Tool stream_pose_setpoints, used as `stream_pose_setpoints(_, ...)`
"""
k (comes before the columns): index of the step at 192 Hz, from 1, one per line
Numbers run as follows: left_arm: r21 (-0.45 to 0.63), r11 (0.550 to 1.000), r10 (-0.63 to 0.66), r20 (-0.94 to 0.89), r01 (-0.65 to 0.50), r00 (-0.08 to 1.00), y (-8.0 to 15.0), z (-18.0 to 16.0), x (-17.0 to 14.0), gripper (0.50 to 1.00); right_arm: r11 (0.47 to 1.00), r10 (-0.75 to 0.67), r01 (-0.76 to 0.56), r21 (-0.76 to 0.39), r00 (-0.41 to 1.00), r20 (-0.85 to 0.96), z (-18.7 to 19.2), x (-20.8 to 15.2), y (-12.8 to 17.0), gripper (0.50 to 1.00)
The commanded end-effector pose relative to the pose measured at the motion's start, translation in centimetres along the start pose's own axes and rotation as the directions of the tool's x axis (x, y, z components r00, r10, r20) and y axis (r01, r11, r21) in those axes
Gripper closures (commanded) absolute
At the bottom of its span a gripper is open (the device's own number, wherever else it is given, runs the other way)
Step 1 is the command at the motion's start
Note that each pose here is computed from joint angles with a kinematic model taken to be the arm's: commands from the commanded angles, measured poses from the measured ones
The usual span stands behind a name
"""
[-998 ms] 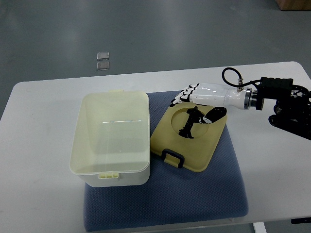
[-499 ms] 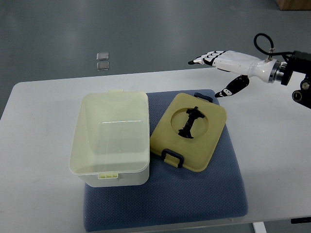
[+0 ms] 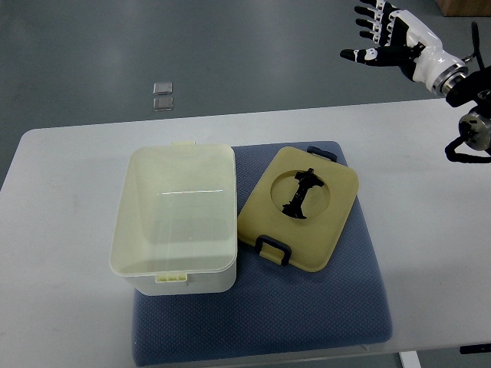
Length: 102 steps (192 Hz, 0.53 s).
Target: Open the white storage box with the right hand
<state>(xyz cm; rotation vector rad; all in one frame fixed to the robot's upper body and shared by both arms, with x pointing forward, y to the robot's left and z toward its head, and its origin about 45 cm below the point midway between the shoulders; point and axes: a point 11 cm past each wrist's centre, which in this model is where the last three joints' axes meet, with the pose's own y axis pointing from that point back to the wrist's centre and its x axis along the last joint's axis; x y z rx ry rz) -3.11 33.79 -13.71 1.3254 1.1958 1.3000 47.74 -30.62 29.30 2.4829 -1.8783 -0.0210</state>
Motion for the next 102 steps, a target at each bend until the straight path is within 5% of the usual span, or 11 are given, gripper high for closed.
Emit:
stream_pose_setpoints(1, 0.0, 1.0, 0.0, 0.0, 0.0, 1.0, 0.0, 0.0, 0.0, 0.5, 0.995, 0.047, -0.037, -0.092, 0.993, 0.105, 2.4, 0.4, 0.2, 0.57)
stream_pose_setpoints(46, 0.0, 1.0, 0.0, 0.0, 0.0, 1.0, 0.0, 0.0, 0.0, 0.5, 0.98, 0.071, -0.041, -0.195, 0.986, 0.149, 5.2, 0.8, 1.1, 0.568)
stream_pose_setpoints(102, 0.0, 1.0, -0.001, 0.0, 0.001, 1.0, 0.0, 0.0, 0.0, 0.5, 0.983, 0.023, 0.01, -0.185, 0.985, 0.173, 5.7, -0.1, 1.2, 0.568)
